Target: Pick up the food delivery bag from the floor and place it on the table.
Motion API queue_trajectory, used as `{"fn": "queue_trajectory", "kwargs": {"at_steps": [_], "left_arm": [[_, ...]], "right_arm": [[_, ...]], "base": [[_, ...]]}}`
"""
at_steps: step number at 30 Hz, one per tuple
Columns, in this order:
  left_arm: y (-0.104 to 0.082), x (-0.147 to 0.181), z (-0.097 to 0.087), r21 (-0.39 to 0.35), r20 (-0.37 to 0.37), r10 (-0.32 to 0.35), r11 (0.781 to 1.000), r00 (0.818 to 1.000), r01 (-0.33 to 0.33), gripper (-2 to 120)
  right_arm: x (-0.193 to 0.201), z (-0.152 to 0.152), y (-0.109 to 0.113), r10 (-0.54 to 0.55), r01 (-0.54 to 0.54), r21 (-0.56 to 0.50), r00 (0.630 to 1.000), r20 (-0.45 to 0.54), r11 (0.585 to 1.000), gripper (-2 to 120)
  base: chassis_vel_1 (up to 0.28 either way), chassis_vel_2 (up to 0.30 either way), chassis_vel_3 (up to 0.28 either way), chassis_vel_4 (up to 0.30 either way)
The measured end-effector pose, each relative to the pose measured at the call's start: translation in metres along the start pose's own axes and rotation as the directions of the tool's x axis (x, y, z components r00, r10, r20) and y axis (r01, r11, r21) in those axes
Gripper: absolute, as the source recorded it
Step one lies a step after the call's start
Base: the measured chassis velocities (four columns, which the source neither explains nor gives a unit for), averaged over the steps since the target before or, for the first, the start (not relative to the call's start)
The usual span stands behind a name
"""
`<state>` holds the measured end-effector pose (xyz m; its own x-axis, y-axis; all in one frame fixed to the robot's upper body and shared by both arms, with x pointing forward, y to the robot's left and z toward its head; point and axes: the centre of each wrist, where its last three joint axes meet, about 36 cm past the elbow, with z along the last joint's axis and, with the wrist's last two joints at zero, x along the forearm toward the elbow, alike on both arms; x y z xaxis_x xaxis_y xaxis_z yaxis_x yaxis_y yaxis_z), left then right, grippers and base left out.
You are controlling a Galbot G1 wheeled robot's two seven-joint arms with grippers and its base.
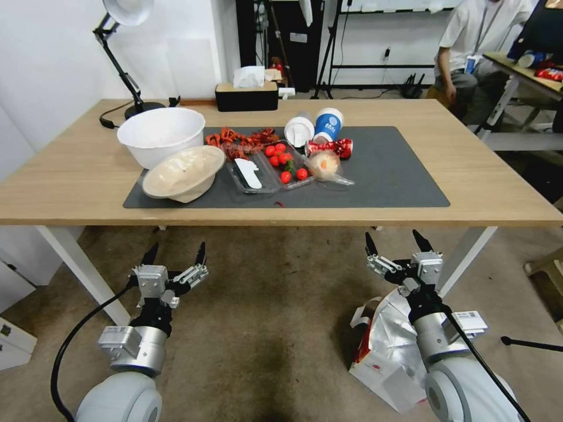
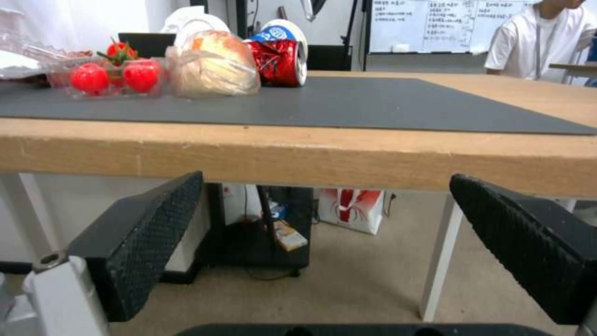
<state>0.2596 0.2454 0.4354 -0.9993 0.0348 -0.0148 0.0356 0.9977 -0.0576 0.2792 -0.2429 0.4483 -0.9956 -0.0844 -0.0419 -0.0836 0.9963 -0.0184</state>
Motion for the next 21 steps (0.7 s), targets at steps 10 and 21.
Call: {"fn": "queue_trajectory", "kwargs": {"at_steps": [10, 21], "left_arm": [[-0.0012, 0.0024, 0.0003, -0.001, -0.003, 0.002, 1.000, 1.000, -0.003, 99], [-0.0009, 0.0040, 0.0008, -0.012, -0.001, 0.006, 1.000, 1.000, -0.006, 98]], "right_arm": [[-0.0009, -0.0007, 0.0000, 0.012, -0.012, -0.006, 1.000, 0.012, 1.000, 100], [0.0000, -0.0006, 0.0005, 0.015, -0.015, -0.013, 1.000, 0.015, 1.000, 100]], "base": [[0.000, 0.000, 0.000, 0.000], [0.000, 0.000, 0.000, 0.000]]}}
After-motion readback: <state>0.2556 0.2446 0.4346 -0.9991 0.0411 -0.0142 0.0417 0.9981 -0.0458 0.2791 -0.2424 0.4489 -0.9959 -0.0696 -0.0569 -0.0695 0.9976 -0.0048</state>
